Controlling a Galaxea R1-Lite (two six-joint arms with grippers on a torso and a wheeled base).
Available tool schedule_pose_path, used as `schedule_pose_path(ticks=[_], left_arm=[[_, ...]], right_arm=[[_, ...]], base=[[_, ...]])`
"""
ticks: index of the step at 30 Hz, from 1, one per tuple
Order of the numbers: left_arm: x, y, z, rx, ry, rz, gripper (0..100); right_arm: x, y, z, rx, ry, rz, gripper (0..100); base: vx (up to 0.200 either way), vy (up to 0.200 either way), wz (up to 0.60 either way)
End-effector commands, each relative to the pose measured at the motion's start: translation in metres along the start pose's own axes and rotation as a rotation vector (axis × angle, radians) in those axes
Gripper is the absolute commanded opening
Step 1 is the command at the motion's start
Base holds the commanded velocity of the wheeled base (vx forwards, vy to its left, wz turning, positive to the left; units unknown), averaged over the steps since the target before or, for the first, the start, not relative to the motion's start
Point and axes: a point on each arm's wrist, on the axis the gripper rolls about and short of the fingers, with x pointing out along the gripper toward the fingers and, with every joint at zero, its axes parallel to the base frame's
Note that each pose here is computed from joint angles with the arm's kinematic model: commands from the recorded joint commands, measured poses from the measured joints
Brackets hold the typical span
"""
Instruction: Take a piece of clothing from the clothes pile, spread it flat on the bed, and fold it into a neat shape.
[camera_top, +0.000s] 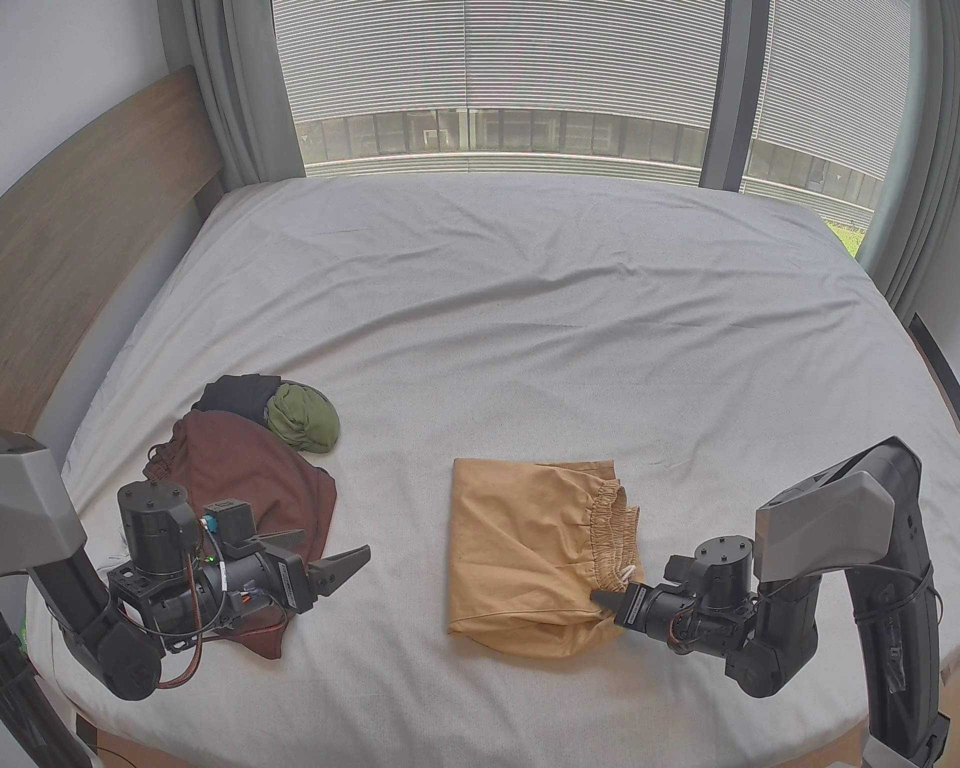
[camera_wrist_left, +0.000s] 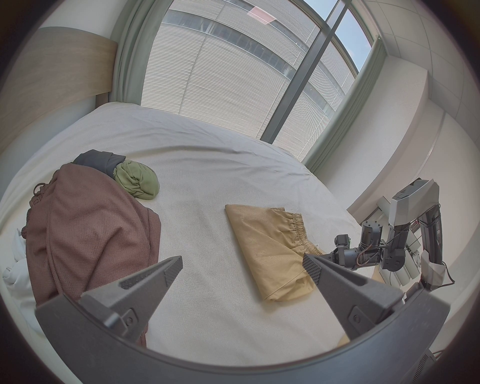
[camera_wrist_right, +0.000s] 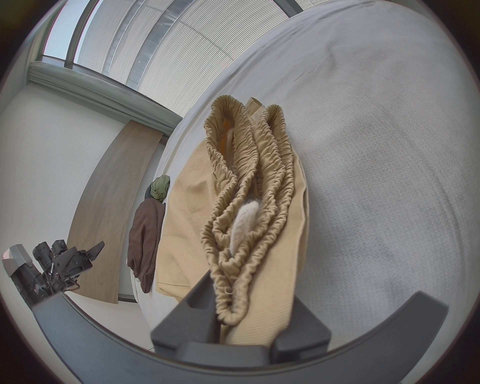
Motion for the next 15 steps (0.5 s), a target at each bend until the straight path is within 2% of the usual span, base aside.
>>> schedule_pose_path(ticks=[1, 3, 4, 10, 15], left_arm=[[0.000, 0.001, -0.001, -0.002, 0.002, 0.004, 100], [-0.001, 0.001, 0.000, -0.003, -0.005, 0.005, 100], [-0.003, 0.003, 0.001, -0.001, -0.020, 0.010, 100], [-0.007, 0.003, -0.003, 0.000, -0.040, 0.009, 100], [-0.006, 0.004, -0.003, 0.000, -0.052, 0.008, 100]], right_arm=[[-0.001, 0.007, 0.000, -0.011, 0.003, 0.023, 0], [-0.003, 0.012, 0.003, -0.018, -0.007, 0.038, 0], [-0.011, 0.028, 0.016, -0.034, -0.043, 0.094, 0], [-0.032, 0.061, 0.042, -0.080, -0.080, 0.256, 0], [-0.038, 0.075, 0.051, -0.105, -0.115, 0.303, 0]], base=[[0.000, 0.000, 0.00], [0.000, 0.000, 0.00], [0.000, 0.000, 0.00], [0.000, 0.000, 0.00], [0.000, 0.000, 0.00]])
